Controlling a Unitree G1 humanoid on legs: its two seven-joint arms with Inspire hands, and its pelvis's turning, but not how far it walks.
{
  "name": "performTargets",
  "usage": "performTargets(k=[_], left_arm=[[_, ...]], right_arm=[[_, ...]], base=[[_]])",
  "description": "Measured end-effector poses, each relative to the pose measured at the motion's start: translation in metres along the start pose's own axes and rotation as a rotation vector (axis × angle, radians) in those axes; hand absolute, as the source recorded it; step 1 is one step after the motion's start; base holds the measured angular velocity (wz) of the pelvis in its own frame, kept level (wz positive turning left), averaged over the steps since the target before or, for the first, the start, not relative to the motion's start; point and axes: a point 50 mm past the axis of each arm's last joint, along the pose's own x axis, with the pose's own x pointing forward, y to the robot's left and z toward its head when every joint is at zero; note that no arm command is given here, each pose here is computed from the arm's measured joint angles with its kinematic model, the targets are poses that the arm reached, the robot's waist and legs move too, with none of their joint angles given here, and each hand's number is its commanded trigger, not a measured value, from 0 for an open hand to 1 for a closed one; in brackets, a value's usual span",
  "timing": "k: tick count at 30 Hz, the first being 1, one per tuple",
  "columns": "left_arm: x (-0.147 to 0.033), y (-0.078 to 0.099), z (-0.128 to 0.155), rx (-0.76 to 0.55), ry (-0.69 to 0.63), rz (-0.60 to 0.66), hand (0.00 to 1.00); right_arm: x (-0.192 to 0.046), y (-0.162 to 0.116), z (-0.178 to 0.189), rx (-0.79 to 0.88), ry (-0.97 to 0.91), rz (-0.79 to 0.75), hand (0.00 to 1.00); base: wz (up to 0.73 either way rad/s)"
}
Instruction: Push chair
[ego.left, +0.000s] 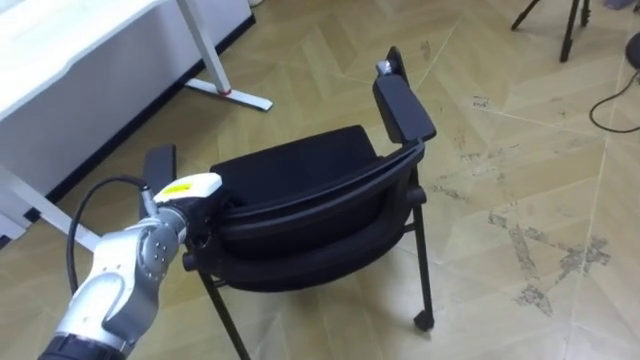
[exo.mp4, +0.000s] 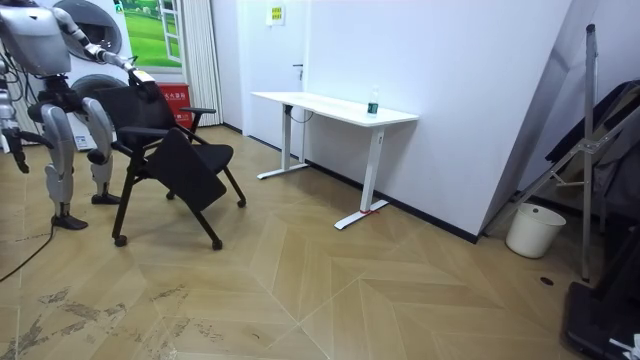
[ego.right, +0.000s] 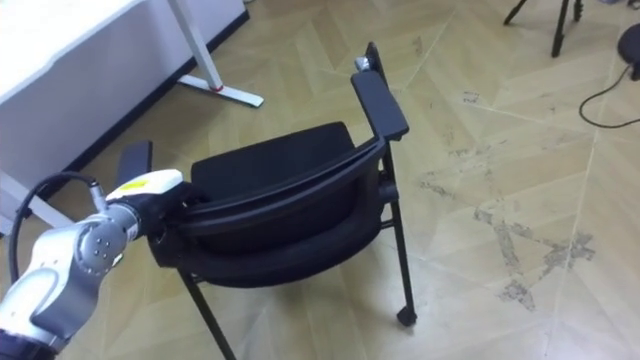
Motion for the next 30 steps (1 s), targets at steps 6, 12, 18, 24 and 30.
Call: performTargets(k=[6,12,18,24,30], left_arm=[[0.0,0.003,0.004,0.017,-0.036,0.069,1.0],[-0.001,0.0,0.006,0.037,-0.053,0.105,1.0],[-0.001,-0.003,0.003,0.034,-0.047,0.117,1.0],[-0.001,0.0,0.0,0.042,-0.038,0.143,1.0],[-0.001,0.004,-0.002,0.052,-0.035,0.162,1.0]], right_arm=[[0.0,0.0,0.0,0.0,0.0,0.001,0.0],[0.0,0.003,0.007,-0.041,-0.037,0.015,0.0],[-0.001,0.006,0.024,-0.326,-0.122,-0.005,0.0],[-0.009,0.011,0.076,-0.646,-0.33,-0.098,0.0],[-0.05,0.029,0.184,-0.885,-0.734,-0.287,0.0]], base=[[0.04],[0.01],[0.02],[-0.06],[-0.12]])
